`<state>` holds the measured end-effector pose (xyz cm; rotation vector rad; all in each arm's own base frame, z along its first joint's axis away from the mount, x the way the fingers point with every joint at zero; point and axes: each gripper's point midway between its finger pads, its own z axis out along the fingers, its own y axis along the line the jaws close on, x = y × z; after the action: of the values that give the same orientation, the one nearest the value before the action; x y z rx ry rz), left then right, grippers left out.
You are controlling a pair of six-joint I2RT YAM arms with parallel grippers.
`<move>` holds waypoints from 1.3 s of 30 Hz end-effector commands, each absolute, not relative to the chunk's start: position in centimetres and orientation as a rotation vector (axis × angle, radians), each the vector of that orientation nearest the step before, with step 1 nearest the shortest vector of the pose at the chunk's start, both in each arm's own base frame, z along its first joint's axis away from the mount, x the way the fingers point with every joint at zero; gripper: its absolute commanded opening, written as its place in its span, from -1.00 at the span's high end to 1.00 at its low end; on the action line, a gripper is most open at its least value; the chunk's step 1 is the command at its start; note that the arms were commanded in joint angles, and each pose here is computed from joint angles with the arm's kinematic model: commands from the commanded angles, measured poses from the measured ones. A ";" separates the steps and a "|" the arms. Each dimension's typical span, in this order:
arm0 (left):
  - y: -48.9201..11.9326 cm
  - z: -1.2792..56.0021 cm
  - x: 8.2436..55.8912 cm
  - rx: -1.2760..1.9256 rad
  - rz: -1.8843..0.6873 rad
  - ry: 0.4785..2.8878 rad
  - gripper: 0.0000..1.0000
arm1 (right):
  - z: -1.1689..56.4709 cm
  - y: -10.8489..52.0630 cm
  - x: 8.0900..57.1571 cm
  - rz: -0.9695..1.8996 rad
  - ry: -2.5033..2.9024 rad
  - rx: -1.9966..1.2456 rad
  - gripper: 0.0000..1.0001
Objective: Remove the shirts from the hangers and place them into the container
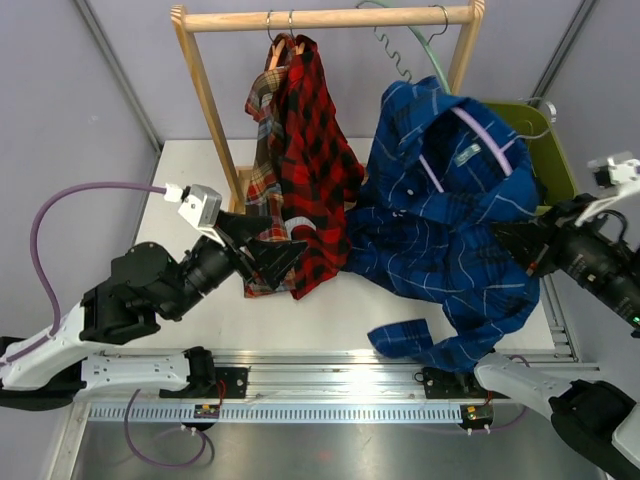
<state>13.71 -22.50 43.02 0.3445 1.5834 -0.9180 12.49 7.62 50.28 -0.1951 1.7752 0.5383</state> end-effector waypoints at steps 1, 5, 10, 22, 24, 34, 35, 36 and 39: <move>-23.8 49.9 12.9 0.387 -1.024 1.379 -0.98 | 45.4 10.2 12.2 0.611 1.995 -0.289 1.00; -26.7 52.5 12.7 0.426 -1.071 1.302 -0.98 | 44.0 10.4 12.1 0.626 2.032 -0.264 1.00; -29.1 54.7 12.2 0.458 -1.130 1.199 -0.98 | 43.1 10.7 11.5 0.666 2.054 -0.272 1.00; -38.9 52.9 16.8 0.523 -1.004 1.246 -0.97 | 41.9 12.8 10.3 0.800 2.086 -0.351 1.00; -40.2 52.5 17.7 0.532 -0.987 1.260 -0.97 | 41.6 12.7 10.2 0.798 2.094 -0.356 1.00; -42.9 52.1 18.9 0.573 -0.949 1.266 -0.95 | 41.6 13.2 10.0 0.830 2.090 -0.381 1.00; -43.0 52.0 19.0 0.578 -0.945 1.270 -0.91 | 41.5 13.2 9.9 0.830 2.093 -0.383 1.00; -43.5 51.8 19.0 0.590 -0.943 1.273 -0.90 | 41.6 13.3 10.0 0.832 2.090 -0.383 1.00; -44.0 51.8 19.2 0.596 -0.949 1.276 -0.86 | 41.6 13.5 10.1 0.839 2.086 -0.390 1.00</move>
<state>19.25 -43.84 49.67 0.5966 1.3340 -0.9266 10.92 12.70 40.80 -0.3479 2.1205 0.7670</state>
